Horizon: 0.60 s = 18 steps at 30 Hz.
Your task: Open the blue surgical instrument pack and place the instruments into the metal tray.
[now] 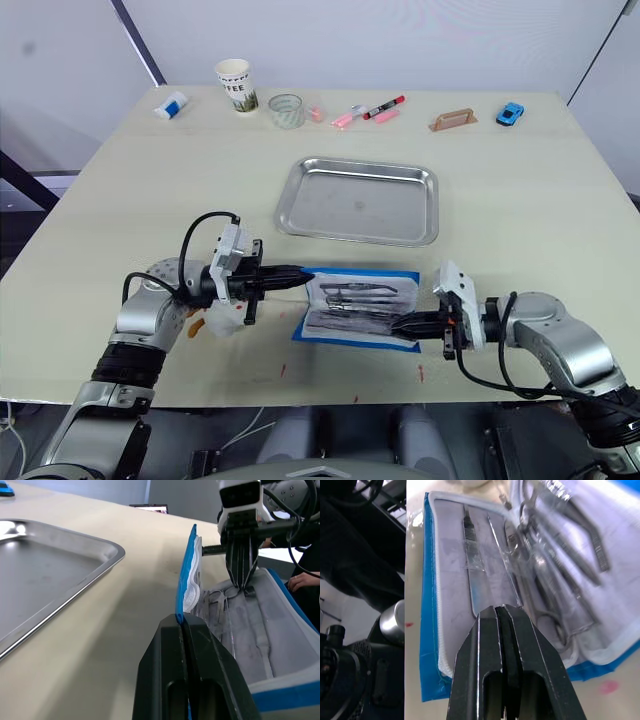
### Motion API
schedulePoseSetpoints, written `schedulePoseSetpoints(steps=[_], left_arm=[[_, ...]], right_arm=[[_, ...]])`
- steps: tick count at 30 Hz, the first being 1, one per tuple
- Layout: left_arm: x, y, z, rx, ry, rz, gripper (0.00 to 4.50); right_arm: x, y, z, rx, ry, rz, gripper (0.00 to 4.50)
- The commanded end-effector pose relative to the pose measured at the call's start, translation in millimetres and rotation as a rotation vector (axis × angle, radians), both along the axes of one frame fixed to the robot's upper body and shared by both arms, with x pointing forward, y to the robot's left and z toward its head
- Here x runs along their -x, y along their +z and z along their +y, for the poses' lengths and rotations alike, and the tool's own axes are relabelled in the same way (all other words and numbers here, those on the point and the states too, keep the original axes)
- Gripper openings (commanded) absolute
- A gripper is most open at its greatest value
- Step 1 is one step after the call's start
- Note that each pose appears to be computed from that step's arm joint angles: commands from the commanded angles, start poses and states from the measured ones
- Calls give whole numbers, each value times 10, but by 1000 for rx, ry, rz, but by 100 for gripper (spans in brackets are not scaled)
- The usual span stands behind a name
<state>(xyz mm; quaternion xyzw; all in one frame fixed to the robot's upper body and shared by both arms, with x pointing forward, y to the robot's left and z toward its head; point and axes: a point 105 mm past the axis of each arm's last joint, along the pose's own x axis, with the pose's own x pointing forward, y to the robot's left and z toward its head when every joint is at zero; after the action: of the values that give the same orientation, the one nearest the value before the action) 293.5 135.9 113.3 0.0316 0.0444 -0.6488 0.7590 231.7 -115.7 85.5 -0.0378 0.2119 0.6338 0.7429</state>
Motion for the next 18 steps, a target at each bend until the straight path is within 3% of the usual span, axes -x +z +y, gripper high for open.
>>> schedulePoseSetpoints(steps=[1,9,18], left_arm=[[-27,26,-2,-9,11,12,0],[-158,-9,-15,-41,66,68,0],[-370,-134,-84,-174,114,79,0]], right_arm=[[93,-26,54,4,51,-17,1],[152,-311,36,96,65,-17,1],[125,-428,-15,131,47,-35,1]])
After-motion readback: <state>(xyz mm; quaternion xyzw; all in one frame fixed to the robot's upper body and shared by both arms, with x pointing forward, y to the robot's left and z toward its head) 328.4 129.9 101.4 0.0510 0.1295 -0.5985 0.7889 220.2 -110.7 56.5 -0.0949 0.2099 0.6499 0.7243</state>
